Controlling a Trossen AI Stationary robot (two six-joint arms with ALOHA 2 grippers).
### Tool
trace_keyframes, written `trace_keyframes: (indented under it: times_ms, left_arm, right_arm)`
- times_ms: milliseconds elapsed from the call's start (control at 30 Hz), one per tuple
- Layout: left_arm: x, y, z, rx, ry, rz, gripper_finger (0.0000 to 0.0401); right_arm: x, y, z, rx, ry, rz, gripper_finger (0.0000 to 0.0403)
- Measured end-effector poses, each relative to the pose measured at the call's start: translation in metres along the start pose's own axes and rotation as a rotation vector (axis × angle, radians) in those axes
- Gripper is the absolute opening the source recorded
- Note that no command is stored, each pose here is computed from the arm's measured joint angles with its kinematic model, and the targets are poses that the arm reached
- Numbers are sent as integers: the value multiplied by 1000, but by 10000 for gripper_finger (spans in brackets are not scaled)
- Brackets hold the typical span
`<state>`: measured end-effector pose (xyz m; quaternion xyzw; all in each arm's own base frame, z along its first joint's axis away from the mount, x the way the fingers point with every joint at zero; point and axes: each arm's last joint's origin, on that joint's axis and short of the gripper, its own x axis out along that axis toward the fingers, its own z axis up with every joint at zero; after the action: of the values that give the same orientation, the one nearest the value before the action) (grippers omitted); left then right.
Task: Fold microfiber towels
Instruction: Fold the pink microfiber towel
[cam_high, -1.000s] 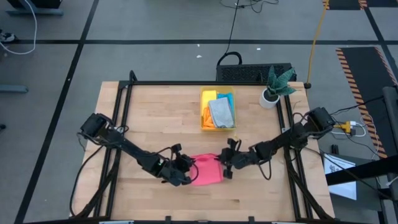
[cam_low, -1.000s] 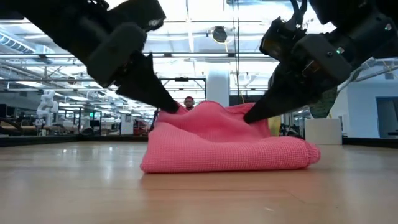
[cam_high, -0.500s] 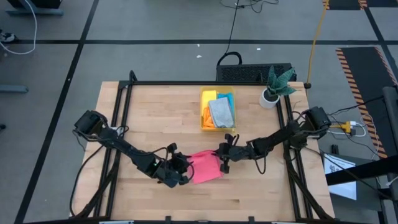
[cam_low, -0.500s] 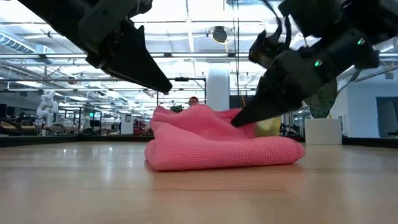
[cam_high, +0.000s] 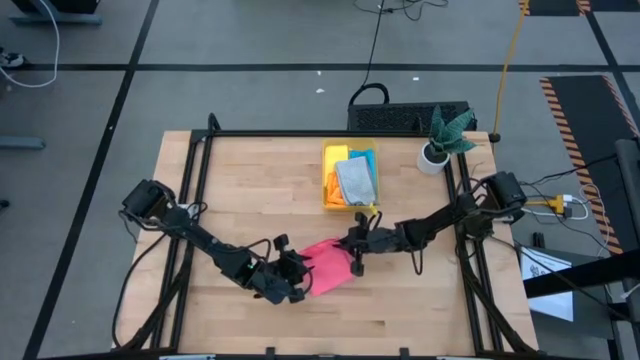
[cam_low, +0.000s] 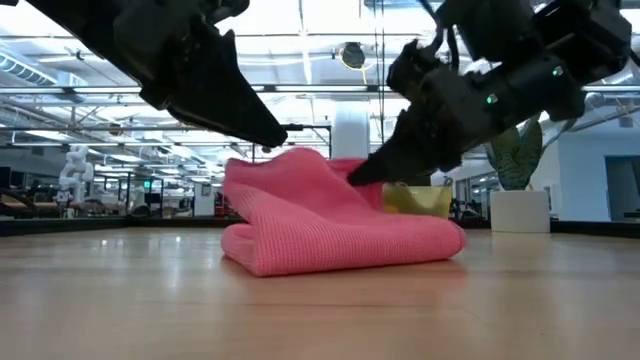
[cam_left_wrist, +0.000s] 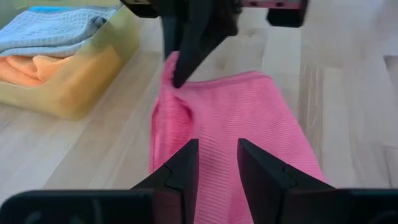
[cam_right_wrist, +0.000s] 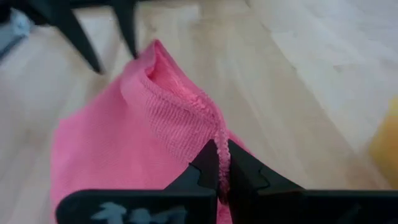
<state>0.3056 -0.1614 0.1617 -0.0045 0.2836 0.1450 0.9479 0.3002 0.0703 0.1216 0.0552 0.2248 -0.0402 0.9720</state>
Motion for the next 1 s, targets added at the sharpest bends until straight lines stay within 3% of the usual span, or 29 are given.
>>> trace_keyframes:
  times_ms: [300, 567, 767, 867, 1000]
  left_arm:
    - [0, 0, 1, -4, -9, -4, 113]
    - [0, -1, 1, -9, -12, -7, 113]
    - [0, -1, 1, -16, -7, -14, 113]
    - [5, -2, -3, -5, 6, -16, 113]
    - [22, 3, -11, -28, 37, 25, 113]
  right_arm:
    - [13, -13, -10, -16, 2, -40, 21]
    - [16, -15, -9, -54, -34, -75, 124]
    - [4, -14, 13, -83, -140, -150, 173]
    - [-2, -3, 19, -81, -181, -88, 172]
    - [-4, 14, 12, -80, -120, 151, 152]
